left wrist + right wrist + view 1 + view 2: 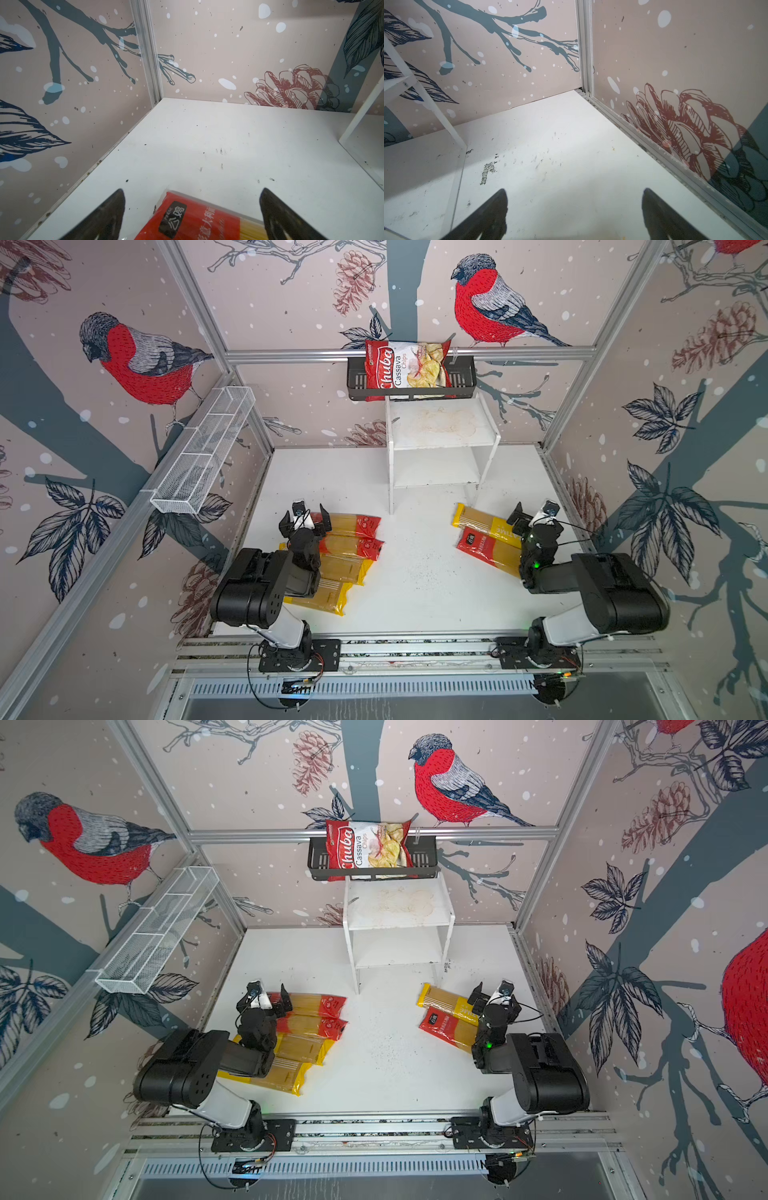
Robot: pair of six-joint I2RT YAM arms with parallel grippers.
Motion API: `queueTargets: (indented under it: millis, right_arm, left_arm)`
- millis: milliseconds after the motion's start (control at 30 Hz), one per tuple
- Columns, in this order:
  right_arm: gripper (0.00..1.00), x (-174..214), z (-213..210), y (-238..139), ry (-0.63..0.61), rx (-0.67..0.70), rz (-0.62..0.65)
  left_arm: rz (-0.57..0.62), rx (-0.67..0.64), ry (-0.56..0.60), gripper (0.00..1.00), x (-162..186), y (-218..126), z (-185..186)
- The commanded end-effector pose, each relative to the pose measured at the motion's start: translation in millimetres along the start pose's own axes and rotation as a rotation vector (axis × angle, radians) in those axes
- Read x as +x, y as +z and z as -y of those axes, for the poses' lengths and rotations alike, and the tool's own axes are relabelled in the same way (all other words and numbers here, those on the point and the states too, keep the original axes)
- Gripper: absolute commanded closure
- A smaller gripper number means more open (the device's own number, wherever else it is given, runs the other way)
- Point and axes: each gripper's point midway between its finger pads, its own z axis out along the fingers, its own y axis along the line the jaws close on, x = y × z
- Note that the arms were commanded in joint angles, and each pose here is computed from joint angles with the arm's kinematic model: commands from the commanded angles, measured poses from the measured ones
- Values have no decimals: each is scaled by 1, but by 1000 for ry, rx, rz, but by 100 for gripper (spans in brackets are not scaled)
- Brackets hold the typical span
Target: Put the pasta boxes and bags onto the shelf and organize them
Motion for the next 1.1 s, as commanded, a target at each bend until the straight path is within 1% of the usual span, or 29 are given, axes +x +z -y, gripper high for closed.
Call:
queueTargets:
  millis: [0, 267, 367, 400, 1067]
  right_arm:
    - [0, -5, 1, 1, -1, 11, 19]
    - [0, -4, 1, 1, -2, 10, 16]
    - [0, -4, 1, 1, -2, 11, 17]
    - [0, -5, 1, 1, -1, 10, 17]
    - [0, -4, 1, 1, 1, 7, 15]
  left_arm:
    - [14, 7, -5, 1, -4, 0, 0]
    - [15, 8, -8, 1, -4, 0, 1]
    - [18, -54, -33, 1, -4, -1, -10]
    - [17, -57, -33, 1, -4, -1, -11]
    - [17, -56, -30, 1, -4, -1, -11]
